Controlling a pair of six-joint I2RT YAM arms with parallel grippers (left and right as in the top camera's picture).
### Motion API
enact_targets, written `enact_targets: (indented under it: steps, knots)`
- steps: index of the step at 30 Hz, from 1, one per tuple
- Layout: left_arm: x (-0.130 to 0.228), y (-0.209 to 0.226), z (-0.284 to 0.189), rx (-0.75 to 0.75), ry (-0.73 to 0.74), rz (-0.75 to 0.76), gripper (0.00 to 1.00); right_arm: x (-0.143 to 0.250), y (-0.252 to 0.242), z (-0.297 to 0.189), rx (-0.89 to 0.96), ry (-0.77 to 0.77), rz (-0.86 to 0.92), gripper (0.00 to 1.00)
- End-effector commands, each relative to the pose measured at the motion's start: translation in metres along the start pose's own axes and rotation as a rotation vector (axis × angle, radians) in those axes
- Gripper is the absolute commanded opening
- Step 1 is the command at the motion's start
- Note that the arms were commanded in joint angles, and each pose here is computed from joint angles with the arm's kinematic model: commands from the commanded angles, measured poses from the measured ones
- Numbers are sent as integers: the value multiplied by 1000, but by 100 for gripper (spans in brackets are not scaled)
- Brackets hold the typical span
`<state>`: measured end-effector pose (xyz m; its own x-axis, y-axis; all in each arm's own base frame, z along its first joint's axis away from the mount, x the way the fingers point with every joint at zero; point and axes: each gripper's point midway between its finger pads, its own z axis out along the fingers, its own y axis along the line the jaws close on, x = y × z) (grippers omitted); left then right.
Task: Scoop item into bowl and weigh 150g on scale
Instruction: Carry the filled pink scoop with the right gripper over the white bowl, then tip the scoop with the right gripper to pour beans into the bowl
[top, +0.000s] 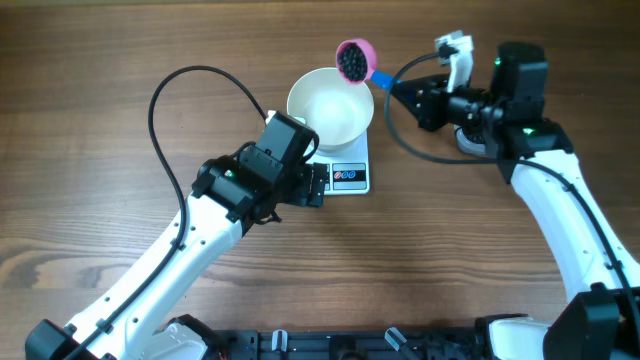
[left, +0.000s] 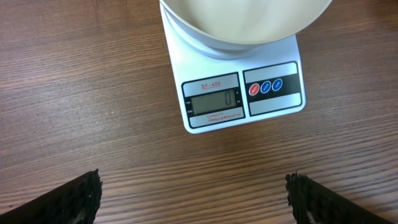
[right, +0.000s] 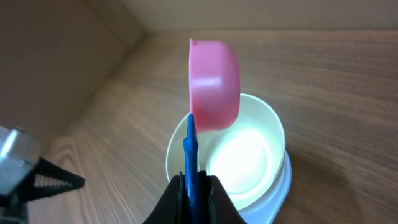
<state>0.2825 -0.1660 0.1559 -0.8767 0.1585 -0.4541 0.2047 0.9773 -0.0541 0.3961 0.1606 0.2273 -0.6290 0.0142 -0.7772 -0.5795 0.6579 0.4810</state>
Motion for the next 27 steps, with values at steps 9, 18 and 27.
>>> enact_targets:
  steps: [9,18,27]
  knots:
    - [2,2,4,-4,14,10,100,15,1,16,169,76,-272,4]
    - [2,2,4,-4,14,10,100,18,2,23,224,102,-387,4]
    - [2,2,4,-4,14,10,100,11,11,24,303,102,-534,4]
